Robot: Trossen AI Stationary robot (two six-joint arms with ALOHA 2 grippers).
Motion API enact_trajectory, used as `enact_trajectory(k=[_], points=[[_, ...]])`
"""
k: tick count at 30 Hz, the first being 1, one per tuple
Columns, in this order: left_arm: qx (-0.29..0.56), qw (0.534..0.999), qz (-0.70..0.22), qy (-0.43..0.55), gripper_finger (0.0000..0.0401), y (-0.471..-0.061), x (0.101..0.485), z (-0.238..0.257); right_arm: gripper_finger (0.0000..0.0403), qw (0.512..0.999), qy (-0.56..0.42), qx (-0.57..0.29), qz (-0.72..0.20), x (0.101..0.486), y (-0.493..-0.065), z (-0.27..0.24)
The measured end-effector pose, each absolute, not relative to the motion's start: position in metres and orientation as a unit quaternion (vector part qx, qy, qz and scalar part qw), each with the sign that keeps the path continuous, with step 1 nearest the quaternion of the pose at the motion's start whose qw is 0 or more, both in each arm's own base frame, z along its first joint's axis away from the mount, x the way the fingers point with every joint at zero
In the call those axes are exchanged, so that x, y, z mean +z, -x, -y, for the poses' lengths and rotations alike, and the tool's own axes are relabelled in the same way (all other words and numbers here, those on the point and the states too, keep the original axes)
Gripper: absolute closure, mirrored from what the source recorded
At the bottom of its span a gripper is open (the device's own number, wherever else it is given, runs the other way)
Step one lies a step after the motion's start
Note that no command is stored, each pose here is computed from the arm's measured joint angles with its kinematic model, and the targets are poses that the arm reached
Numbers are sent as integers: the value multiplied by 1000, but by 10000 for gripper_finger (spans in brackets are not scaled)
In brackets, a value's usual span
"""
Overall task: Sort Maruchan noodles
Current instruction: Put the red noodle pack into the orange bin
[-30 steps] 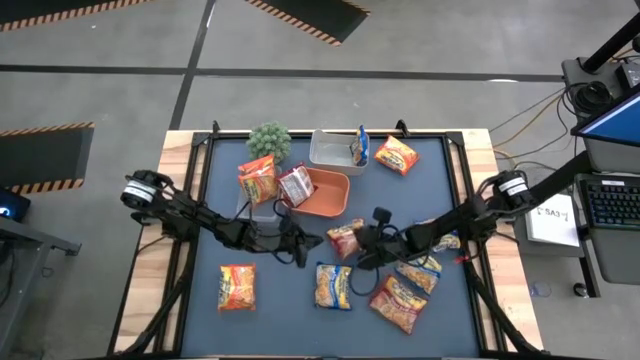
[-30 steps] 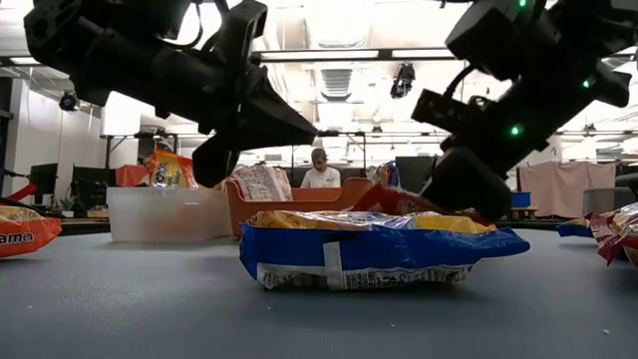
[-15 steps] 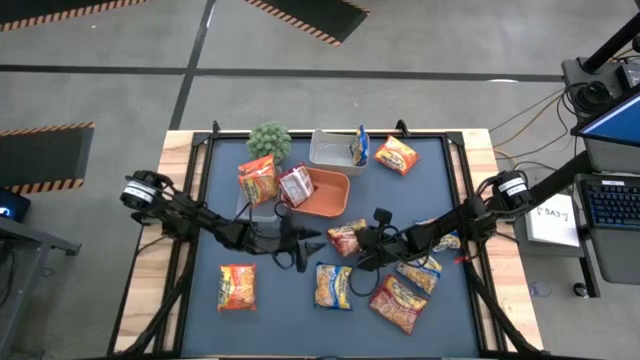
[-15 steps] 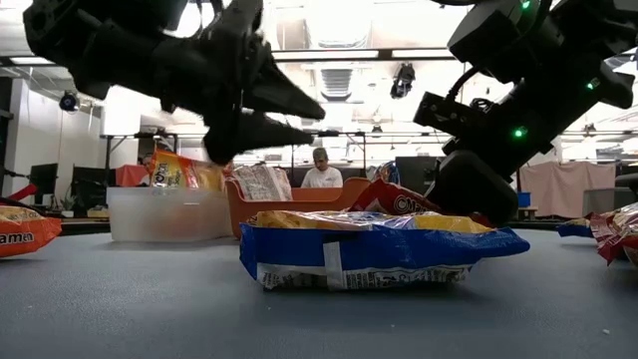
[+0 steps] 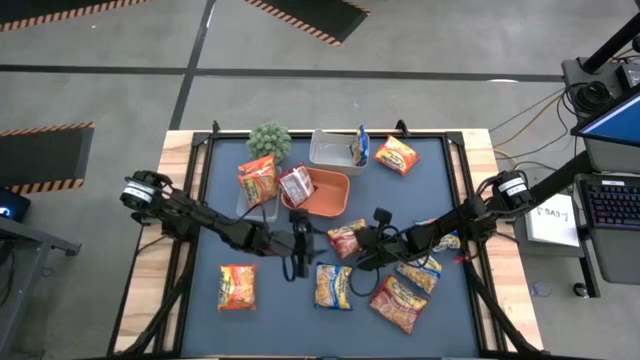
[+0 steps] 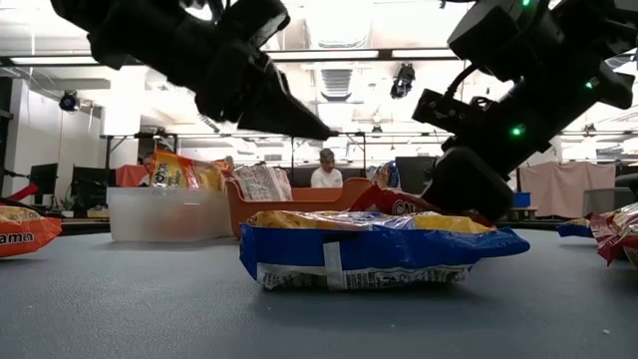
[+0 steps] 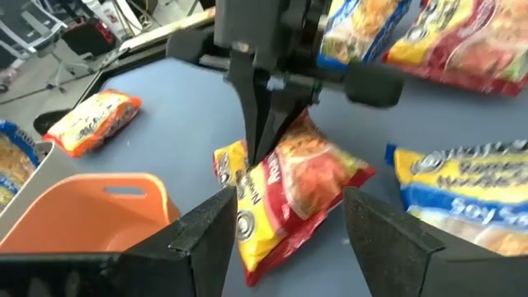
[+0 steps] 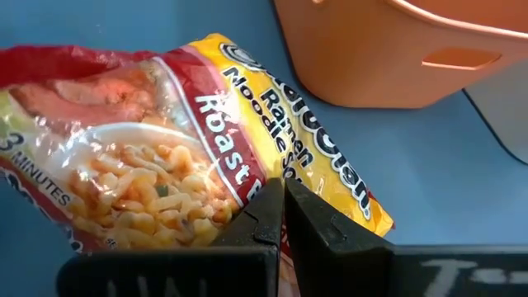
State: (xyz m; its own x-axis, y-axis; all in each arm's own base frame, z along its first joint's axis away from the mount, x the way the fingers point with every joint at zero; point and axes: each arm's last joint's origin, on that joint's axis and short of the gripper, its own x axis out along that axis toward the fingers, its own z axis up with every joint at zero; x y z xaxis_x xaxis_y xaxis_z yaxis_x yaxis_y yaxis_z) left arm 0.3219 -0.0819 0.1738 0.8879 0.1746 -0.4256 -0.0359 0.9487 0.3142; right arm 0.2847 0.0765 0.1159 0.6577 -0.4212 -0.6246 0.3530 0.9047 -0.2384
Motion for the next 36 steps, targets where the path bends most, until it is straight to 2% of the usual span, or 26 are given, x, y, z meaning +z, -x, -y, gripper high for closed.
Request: enact_trajectory(k=[8,23,28,36], points=[[53,956,-241,-155,198,-323,161,82,394,911,41,-214,-349,117,-285,-77],[7,942,-277,-191,198,-353,131,77,394,913,36,-211,-346,117,-286,-77],[3,928,-295,-226,198,-355,117,73,394,914,35,-211,-345,117,-286,-77],[59,916,-302,-258,199,-358,100,70,394,914,31,-213,-343,117,-286,-77]])
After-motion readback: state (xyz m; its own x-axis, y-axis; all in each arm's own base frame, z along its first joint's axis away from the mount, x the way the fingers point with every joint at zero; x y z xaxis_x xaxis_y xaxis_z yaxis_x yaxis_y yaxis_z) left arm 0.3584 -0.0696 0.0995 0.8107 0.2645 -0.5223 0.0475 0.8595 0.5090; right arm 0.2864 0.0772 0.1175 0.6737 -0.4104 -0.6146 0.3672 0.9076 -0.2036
